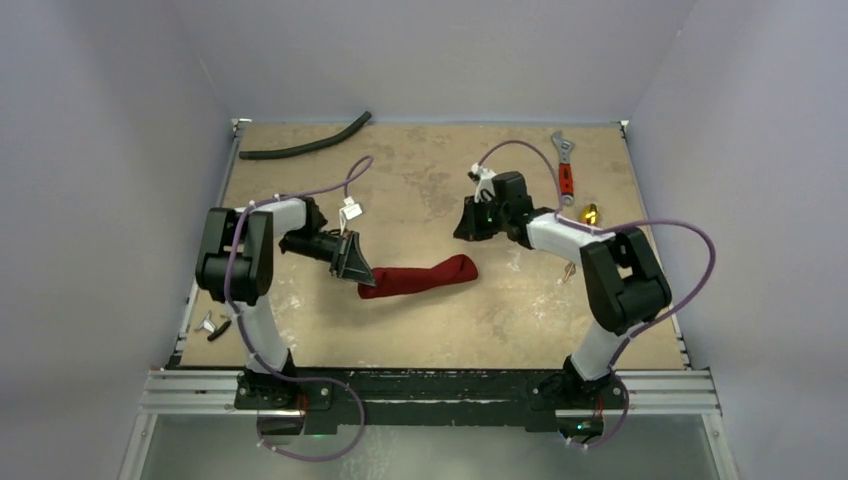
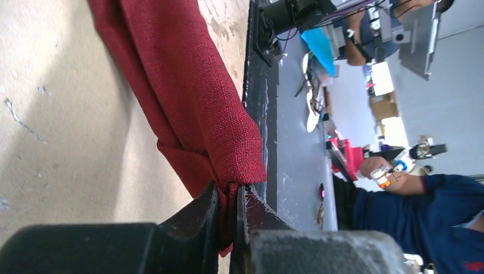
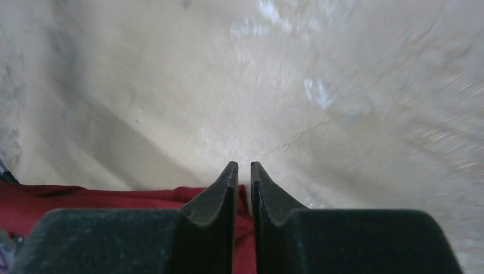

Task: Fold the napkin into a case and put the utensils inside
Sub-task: Pick up the smaller rectangle-folded napkin from the center of the board.

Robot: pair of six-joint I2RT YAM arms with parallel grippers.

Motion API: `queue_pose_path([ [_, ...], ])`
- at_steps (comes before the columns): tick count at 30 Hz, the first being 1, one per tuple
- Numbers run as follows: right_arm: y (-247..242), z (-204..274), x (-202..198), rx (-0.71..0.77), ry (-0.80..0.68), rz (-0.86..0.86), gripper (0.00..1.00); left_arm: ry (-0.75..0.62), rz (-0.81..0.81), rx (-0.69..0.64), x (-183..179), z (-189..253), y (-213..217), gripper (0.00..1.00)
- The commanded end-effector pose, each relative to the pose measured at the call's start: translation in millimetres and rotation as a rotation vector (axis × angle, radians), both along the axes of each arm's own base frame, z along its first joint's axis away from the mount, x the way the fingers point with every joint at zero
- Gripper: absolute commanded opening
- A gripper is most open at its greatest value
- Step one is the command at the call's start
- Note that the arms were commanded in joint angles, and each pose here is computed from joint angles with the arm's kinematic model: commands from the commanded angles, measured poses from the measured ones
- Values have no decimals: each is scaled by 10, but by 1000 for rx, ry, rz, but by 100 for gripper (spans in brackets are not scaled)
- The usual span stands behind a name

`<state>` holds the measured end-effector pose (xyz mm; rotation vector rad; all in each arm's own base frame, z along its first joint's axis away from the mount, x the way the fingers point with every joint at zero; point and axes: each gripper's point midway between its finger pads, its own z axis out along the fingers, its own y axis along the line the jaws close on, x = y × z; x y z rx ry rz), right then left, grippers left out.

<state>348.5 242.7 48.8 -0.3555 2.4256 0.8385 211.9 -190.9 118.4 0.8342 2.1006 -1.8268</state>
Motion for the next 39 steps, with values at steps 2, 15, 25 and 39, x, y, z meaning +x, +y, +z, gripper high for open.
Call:
queue_pose_path([
  [2,62,937,413,63,-368,95,20,-32,39,-136,73,204,-29,0],
  [15,-76,2091,-176,72,-1168,373,99,-125,150,-176,296,237,172,0],
  [25,449,1208,-283,-136,-1026,930,98,-201,95,-122,297,229,214,0],
  [39,702,437,-309,-341,-1108,935,98,-245,72,-95,304,290,237,0],
])
